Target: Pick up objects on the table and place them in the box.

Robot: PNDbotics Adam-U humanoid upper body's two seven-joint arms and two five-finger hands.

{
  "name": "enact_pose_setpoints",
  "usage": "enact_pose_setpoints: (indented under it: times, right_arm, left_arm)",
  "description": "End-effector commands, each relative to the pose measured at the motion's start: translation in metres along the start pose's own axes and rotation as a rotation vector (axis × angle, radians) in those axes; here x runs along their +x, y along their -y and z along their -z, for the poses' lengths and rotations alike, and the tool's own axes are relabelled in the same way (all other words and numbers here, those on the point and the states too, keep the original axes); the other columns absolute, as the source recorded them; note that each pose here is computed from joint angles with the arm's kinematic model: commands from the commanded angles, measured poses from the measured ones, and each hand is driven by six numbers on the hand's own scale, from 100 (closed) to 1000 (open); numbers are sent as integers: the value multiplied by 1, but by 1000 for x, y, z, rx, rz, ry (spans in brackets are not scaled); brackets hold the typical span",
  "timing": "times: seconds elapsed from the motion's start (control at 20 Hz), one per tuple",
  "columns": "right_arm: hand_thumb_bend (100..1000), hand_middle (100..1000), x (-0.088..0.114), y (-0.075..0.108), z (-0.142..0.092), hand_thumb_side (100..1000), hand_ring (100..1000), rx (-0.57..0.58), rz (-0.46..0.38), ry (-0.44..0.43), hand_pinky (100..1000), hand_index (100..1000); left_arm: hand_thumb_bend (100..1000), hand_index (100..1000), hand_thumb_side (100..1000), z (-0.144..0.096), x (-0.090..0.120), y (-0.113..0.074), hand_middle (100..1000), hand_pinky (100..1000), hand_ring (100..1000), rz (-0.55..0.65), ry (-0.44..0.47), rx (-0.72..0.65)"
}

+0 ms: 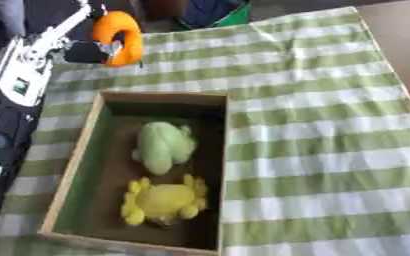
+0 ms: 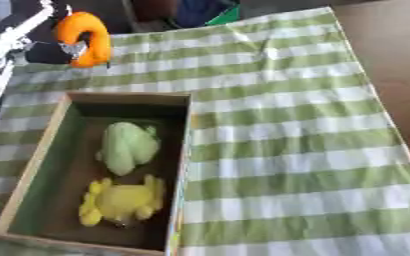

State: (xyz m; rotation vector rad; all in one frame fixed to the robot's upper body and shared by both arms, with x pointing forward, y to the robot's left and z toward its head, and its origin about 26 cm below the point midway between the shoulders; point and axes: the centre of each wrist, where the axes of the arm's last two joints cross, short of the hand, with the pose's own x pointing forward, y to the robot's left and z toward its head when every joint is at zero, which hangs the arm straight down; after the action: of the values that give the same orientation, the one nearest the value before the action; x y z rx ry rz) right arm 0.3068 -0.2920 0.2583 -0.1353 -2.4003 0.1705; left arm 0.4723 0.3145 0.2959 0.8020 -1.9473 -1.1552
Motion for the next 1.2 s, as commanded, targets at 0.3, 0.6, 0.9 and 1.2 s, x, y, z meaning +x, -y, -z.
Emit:
enact_pose_setpoints:
  times: [0.3, 0.6, 0.9, 1.2]
  right_arm:
    - [100, 561, 8, 2, 2, 846, 722, -21, 5, 31, 732, 826]
    - [100, 562, 8, 3, 2, 849, 722, -42, 9, 33, 731, 823]
    - [100, 564, 8, 5, 2, 852, 722, -70, 7, 38, 729, 822]
    - [100, 563, 7, 6, 1, 854, 721, -84, 2, 39, 729, 822]
  left_arm:
    - [100, 203, 327, 1, 35, -35, 528, 351, 573, 106, 192, 97]
    - [100, 204, 343, 2, 70, -34, 524, 353, 572, 162, 378, 104]
    - [100, 208, 324, 1, 96, -17, 497, 333, 549, 242, 510, 33]
    - [100, 212, 305, 0, 113, 18, 486, 286, 508, 315, 594, -94]
